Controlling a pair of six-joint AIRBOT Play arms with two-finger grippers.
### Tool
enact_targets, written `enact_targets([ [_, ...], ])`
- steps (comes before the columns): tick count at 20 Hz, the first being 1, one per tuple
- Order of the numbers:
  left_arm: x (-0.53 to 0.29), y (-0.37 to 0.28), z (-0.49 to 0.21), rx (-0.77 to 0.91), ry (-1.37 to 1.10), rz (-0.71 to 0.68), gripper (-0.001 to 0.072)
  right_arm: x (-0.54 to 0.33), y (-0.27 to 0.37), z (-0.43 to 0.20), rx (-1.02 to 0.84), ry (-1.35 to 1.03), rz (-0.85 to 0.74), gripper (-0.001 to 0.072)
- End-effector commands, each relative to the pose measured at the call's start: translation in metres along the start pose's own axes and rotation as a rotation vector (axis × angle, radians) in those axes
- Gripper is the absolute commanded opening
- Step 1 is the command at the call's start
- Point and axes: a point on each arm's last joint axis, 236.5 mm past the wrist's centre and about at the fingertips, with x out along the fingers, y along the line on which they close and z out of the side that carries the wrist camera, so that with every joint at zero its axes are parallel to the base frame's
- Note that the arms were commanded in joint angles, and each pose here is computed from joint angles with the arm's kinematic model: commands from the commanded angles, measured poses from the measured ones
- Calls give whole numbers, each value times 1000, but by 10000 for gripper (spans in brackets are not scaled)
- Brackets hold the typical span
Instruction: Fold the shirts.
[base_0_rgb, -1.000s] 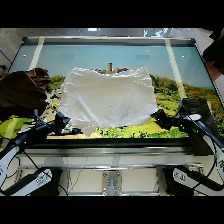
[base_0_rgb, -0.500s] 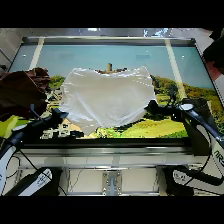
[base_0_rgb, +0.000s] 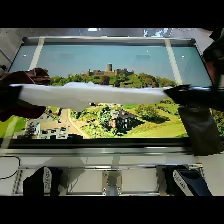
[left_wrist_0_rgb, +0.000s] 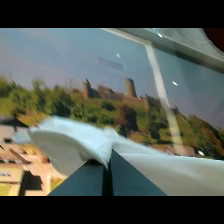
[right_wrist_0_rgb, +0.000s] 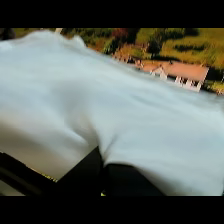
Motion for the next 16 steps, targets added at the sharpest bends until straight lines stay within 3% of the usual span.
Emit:
enact_targets([
  [1, -89, -44, 76, 235, -211, 175, 9, -116, 50, 50, -155, -300, -112, 13],
  [3, -100, -61, 97, 283, -203, 152, 10, -135, 58, 56, -170, -320, -127, 13],
  [6, -84, -58, 124, 206, -201, 98, 10, -119, 41, 64, -153, -287, -152, 13],
  [9, -20, -43, 106, 33, -17, -112, 9, -63, -2, 66, -86, -144, -168, 13],
  [12, 68, -6, 45, -62, 273, -172, 9, 23, -57, 51, -20, 66, -153, 14],
  [16, 178, 35, -93, 49, 735, -79, 11, 146, -125, -7, 107, 343, -112, 15],
])
